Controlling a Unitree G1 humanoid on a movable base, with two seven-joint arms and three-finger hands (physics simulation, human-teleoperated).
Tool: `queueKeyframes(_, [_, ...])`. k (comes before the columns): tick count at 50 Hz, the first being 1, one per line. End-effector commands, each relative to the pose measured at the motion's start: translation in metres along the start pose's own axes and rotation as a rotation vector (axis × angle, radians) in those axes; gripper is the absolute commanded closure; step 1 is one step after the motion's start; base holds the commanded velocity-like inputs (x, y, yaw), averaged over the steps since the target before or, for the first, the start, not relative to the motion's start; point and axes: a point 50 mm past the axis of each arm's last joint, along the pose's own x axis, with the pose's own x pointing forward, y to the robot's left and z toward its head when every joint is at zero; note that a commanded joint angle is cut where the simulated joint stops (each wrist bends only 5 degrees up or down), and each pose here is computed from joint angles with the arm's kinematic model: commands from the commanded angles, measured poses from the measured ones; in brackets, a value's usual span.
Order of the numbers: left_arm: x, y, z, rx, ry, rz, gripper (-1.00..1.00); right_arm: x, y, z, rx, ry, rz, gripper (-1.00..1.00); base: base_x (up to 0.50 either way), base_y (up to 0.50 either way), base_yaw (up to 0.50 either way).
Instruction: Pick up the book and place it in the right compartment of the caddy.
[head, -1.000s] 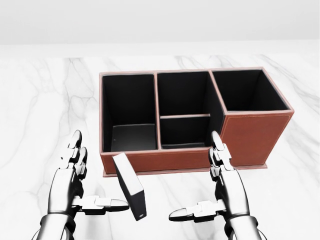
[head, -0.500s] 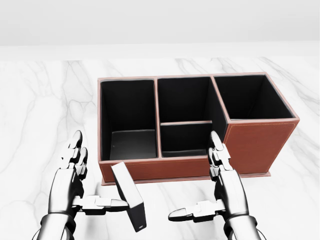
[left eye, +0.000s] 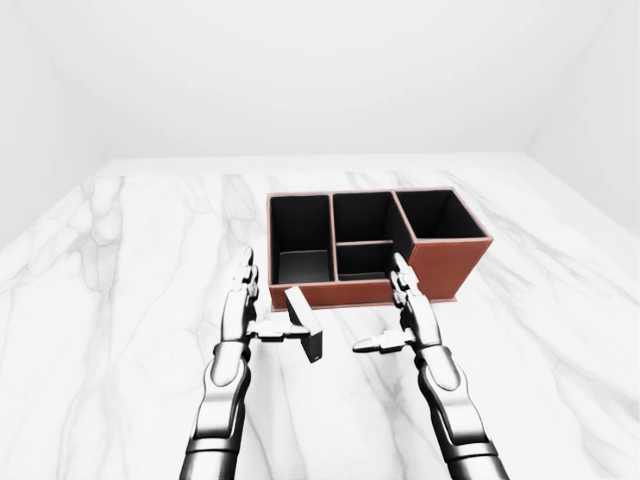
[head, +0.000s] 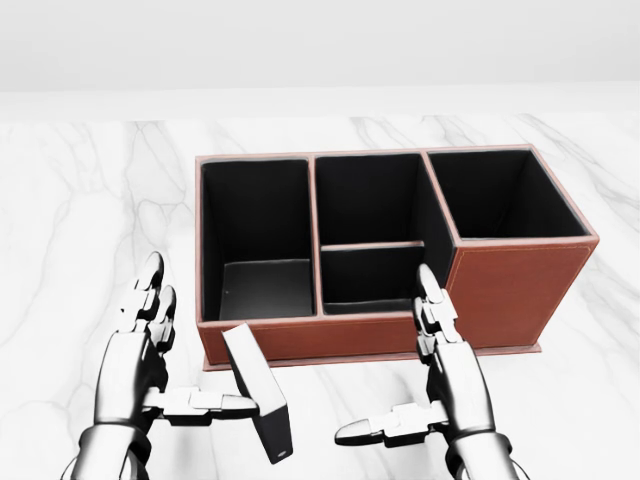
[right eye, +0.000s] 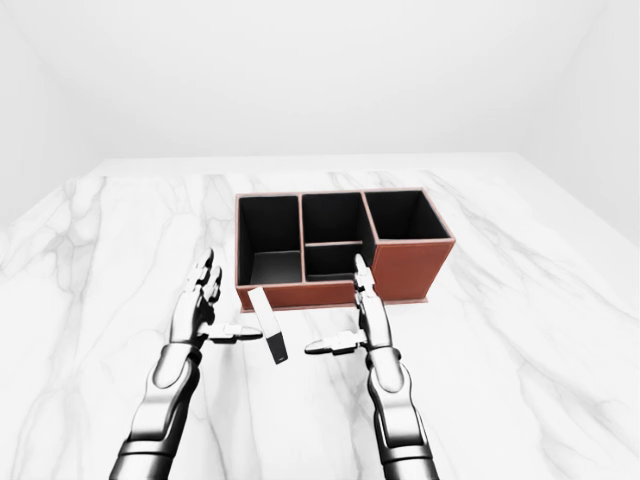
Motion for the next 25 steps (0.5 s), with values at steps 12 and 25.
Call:
queueKeyframes(12, [0.002,-0.001,-0.008,0.022,0.036,-0.005,-1.0,0.002,0.003,-0.013,0.005,0.053,0.002,-1.0,0.0,0.0,0.0])
queueKeyframes(25, [0.002,-0.002,-0.01,0.024,0.043,-0.012,-1.0,0.005,0.016,-0.053,-0.025,0.239,0.039,-1.0,0.0,0.0,0.0])
